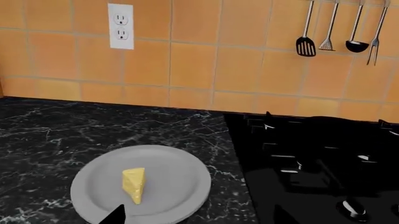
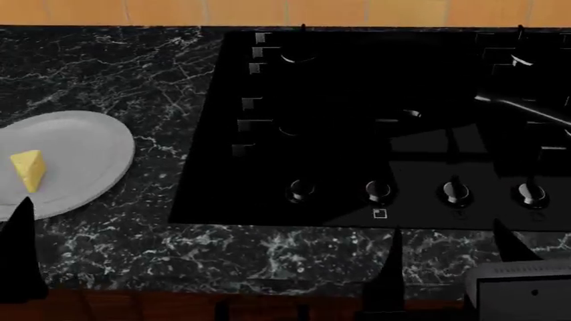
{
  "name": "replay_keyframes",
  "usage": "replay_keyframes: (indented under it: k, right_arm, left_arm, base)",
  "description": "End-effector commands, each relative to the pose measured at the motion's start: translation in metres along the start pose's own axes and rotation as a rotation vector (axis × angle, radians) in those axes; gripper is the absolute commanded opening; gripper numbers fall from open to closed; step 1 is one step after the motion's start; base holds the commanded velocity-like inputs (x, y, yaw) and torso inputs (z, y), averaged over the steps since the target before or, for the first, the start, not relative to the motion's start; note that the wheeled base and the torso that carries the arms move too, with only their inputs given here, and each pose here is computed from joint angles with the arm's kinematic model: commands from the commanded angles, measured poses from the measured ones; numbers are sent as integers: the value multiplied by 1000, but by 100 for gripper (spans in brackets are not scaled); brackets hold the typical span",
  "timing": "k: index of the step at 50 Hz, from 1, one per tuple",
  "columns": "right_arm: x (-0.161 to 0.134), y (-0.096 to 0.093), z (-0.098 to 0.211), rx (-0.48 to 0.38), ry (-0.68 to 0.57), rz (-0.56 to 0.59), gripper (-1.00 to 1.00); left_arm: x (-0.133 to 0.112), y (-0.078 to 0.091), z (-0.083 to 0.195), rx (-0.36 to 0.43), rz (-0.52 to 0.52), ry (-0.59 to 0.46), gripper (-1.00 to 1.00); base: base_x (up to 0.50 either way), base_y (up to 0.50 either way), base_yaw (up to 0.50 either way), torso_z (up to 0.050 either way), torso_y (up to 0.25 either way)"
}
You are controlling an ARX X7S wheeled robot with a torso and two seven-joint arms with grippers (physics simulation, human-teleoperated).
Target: Pick the cheese from the plate and place it in the pan.
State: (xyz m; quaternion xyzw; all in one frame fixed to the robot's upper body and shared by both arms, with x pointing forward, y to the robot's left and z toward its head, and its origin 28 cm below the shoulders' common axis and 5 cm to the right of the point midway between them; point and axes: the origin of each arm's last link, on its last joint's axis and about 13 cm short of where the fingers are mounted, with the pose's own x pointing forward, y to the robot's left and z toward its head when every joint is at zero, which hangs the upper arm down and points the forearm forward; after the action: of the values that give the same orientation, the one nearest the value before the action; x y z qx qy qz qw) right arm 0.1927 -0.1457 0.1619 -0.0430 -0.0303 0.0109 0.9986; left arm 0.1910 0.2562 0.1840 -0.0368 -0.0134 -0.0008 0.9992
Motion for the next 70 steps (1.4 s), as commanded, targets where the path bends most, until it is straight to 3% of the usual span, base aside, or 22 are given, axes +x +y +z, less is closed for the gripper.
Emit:
replay_keyframes:
  k: [1, 11, 31, 34, 37, 46, 54, 61, 70]
  right_arm:
    - [-1, 1, -1, -2, 2, 2, 100]
    - [-4, 1, 8, 19, -32, 15, 100]
    - [-6, -1, 13, -8, -47, -1, 100]
    - [-5, -2, 12, -8, -47, -2, 100]
    - [-5, -2, 12, -8, -47, 1, 100]
    - [-2, -2, 9, 5, -50, -1, 100]
    - [-5, 0, 3, 21, -43, 1, 100]
    - [-7, -1, 3, 26, -40, 0, 100]
    - [-10, 0, 2, 36, -35, 5, 100]
  left_arm:
    - [0, 0, 0, 1, 1, 1, 100]
    - [0, 3, 4, 12, 11, -7, 100]
    - [11, 4, 10, 3, 31, 0, 100]
    - [16, 3, 8, -9, 62, 27, 100]
    - [21, -2, 8, 48, 82, 36, 100]
    - [63, -8, 12, -25, 147, 187, 100]
    - [69, -10, 3, -59, 170, 312, 100]
    - [65, -14, 1, -42, 165, 316, 100]
    - [67, -13, 6, -26, 232, 291, 100]
  base:
    - [0, 500, 0, 0, 0]
    - [0, 100, 0, 0, 0]
    - [357, 0, 0, 0, 0]
    - [0, 0, 0, 0, 0]
    - [0, 0, 0, 0, 0]
    - [0, 0, 0, 0, 0]
    - [0, 0, 0, 0, 0]
    - [0, 0, 0, 0, 0]
    - [0, 0, 0, 0, 0]
